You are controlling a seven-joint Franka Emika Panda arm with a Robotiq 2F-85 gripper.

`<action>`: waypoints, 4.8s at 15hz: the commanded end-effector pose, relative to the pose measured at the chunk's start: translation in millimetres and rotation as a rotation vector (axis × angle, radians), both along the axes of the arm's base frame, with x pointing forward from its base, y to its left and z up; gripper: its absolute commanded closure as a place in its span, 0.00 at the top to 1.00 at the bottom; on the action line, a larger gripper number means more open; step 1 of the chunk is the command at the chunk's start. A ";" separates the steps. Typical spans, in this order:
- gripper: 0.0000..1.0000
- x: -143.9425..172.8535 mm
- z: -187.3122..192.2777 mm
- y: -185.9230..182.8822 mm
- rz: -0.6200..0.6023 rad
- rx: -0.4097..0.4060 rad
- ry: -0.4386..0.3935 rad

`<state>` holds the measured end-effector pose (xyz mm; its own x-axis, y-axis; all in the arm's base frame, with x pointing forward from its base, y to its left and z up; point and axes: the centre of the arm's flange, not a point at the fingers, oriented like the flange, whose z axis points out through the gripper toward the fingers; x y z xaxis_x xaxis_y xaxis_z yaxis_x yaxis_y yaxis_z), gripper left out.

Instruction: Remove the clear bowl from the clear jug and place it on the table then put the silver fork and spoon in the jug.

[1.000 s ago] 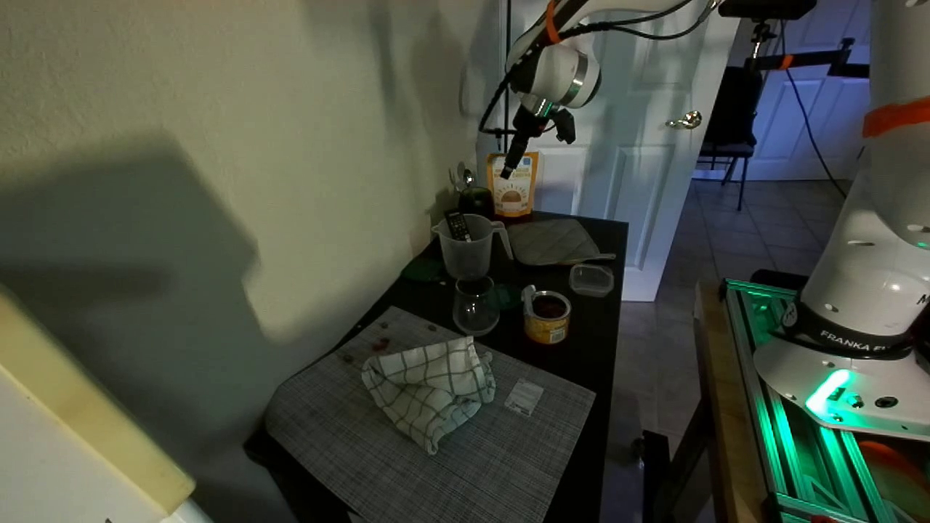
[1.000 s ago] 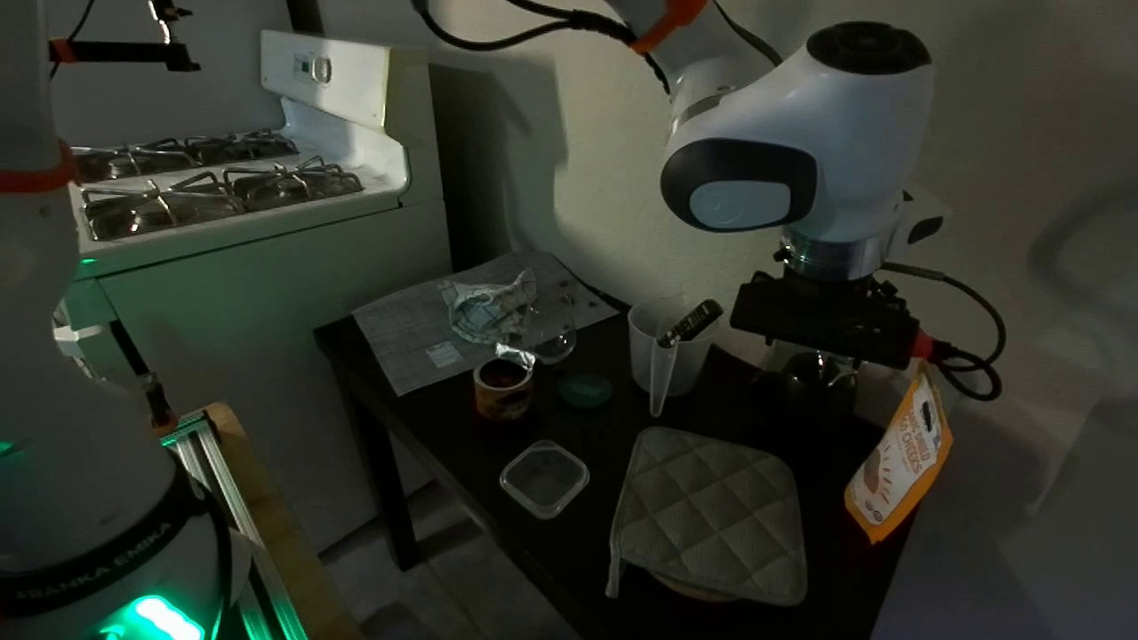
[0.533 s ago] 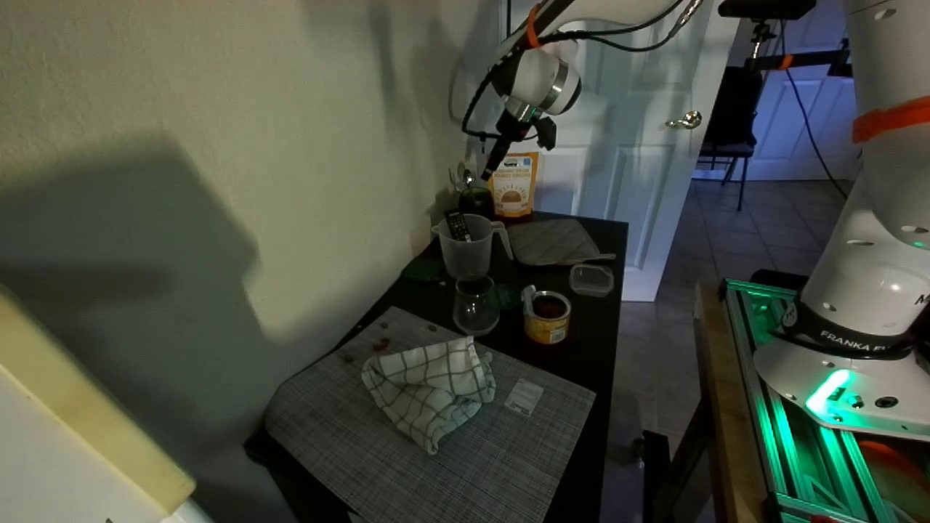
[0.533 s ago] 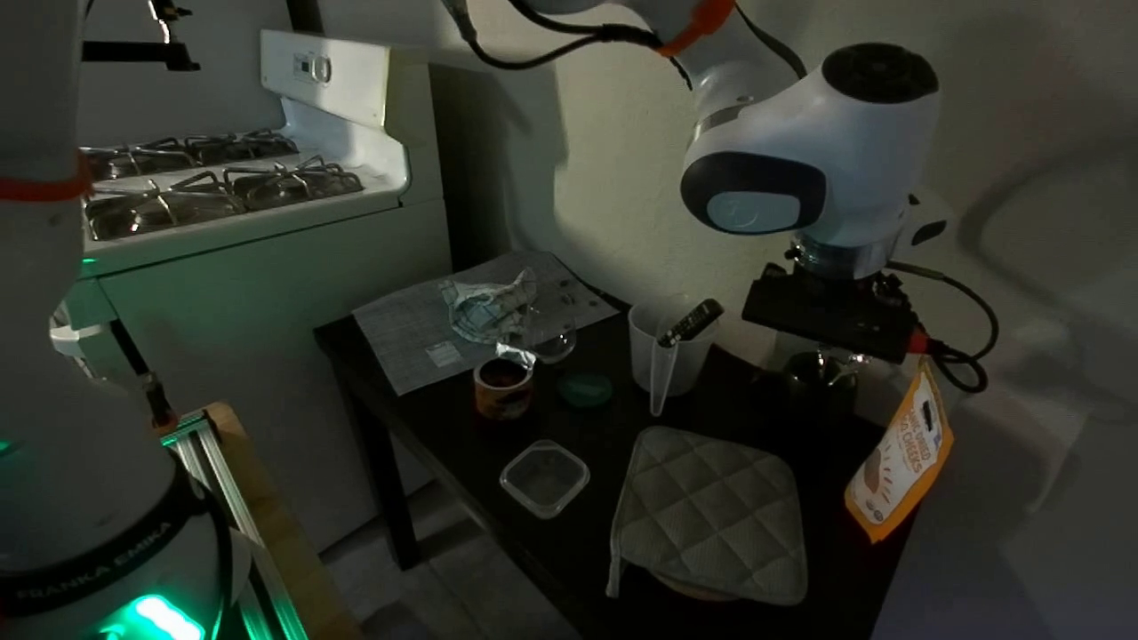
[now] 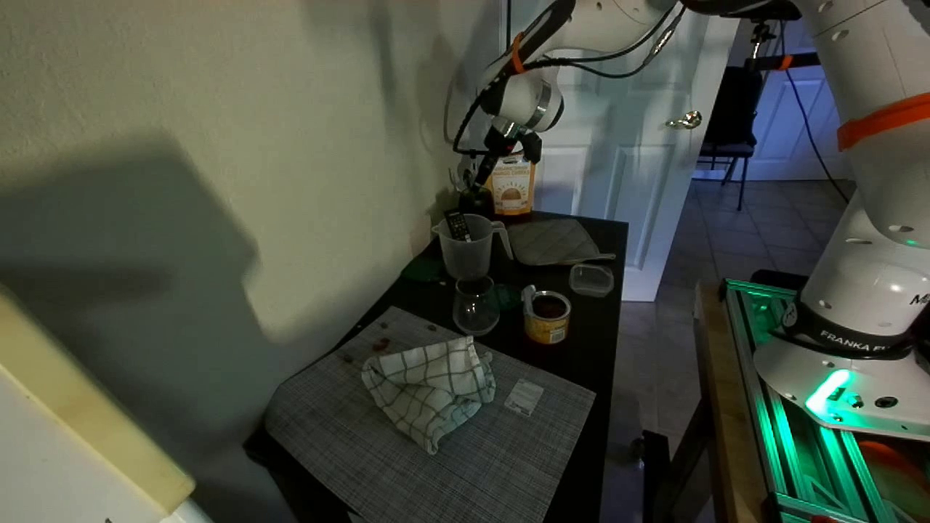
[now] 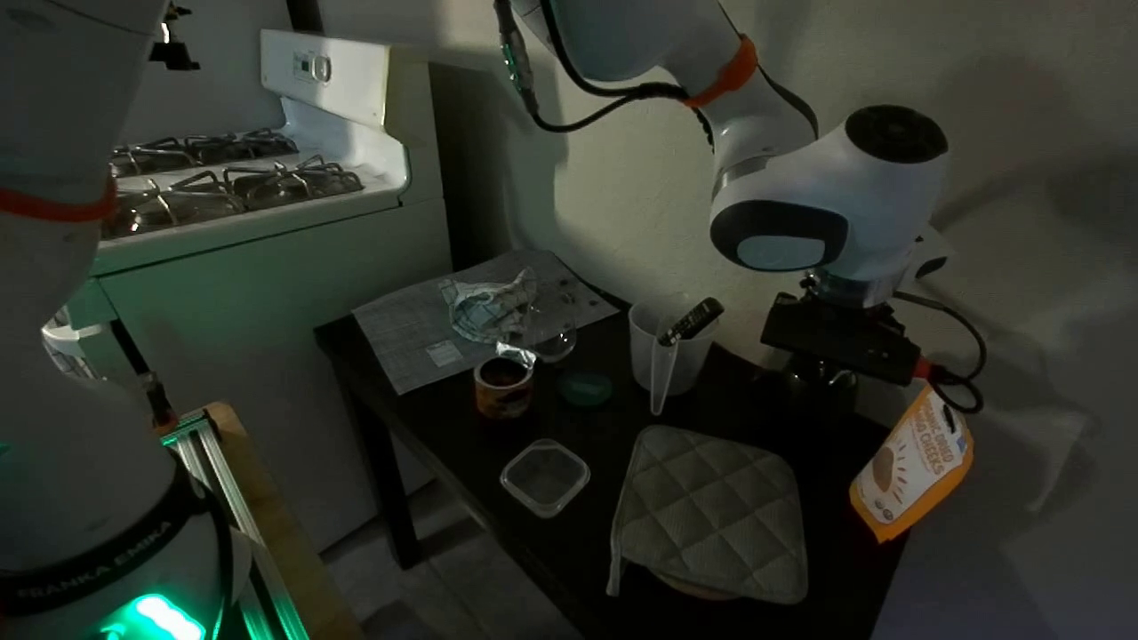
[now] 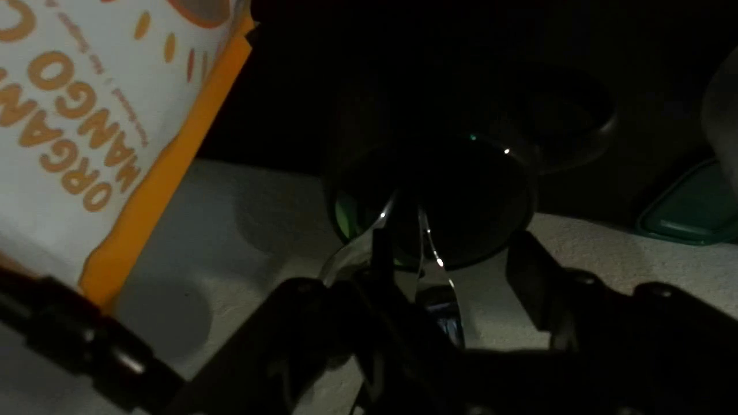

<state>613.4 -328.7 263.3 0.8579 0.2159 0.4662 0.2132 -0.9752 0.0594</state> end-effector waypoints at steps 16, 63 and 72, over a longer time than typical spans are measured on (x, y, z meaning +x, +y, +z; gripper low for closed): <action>0.49 26.2 -13.1 9.0 -0.002 -0.018 0.020; 0.35 23.5 -31.0 23.3 0.004 -0.153 0.065; 0.20 37.5 -43.6 48.0 0.016 -0.225 0.052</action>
